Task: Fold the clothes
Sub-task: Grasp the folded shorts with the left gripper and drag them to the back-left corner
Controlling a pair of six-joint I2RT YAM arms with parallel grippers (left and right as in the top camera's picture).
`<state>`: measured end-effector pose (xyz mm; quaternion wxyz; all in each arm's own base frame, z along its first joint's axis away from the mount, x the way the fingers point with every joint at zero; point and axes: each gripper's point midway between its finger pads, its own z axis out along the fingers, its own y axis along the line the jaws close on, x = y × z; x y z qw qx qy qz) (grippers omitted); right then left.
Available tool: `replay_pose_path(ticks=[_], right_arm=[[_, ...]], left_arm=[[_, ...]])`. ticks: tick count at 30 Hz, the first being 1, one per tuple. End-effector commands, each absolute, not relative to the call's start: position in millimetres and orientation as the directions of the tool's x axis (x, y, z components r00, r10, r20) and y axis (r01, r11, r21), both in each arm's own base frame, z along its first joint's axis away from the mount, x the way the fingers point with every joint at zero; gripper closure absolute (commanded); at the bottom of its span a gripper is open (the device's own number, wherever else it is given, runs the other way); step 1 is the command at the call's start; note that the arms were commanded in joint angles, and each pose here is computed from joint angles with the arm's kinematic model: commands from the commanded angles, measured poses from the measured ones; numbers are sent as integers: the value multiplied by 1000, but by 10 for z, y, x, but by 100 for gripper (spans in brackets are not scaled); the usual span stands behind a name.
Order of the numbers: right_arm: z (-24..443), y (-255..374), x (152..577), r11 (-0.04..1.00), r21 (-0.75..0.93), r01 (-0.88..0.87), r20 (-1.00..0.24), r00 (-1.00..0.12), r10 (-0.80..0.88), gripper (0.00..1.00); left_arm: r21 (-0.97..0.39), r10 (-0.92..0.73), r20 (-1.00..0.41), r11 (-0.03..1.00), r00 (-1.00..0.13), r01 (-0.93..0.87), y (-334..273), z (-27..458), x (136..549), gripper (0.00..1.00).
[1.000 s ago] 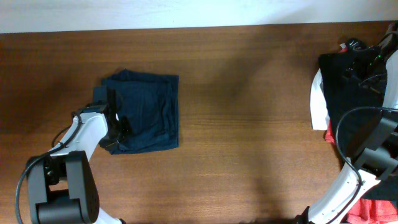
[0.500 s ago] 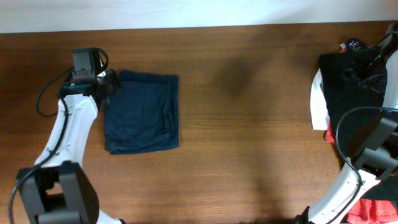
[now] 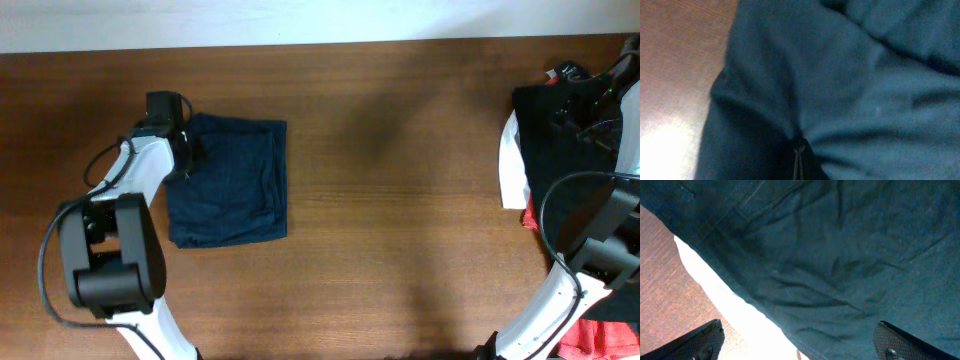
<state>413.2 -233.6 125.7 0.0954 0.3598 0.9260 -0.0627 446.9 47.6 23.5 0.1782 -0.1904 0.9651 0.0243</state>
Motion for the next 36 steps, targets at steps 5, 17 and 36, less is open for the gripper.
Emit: replay_pose_path(ticks=[5, 17, 36], right_arm=[[1379, -2356, 4139, 733, -46, 679, -250, -718, 650, 1], [1379, -2356, 4139, 733, -46, 679, -250, -718, 650, 1], [1379, -2356, 4139, 733, -46, 679, -250, -718, 650, 1]], left_arm=[[-80, -344, -185, 939, -920, -335, 217, 1054, 3700, 94], [-1, -551, -13, 834, -834, -551, 577, -149, 2776, 99], [-250, -219, -274, 956, -936, -151, 805, 519, 3772, 1]])
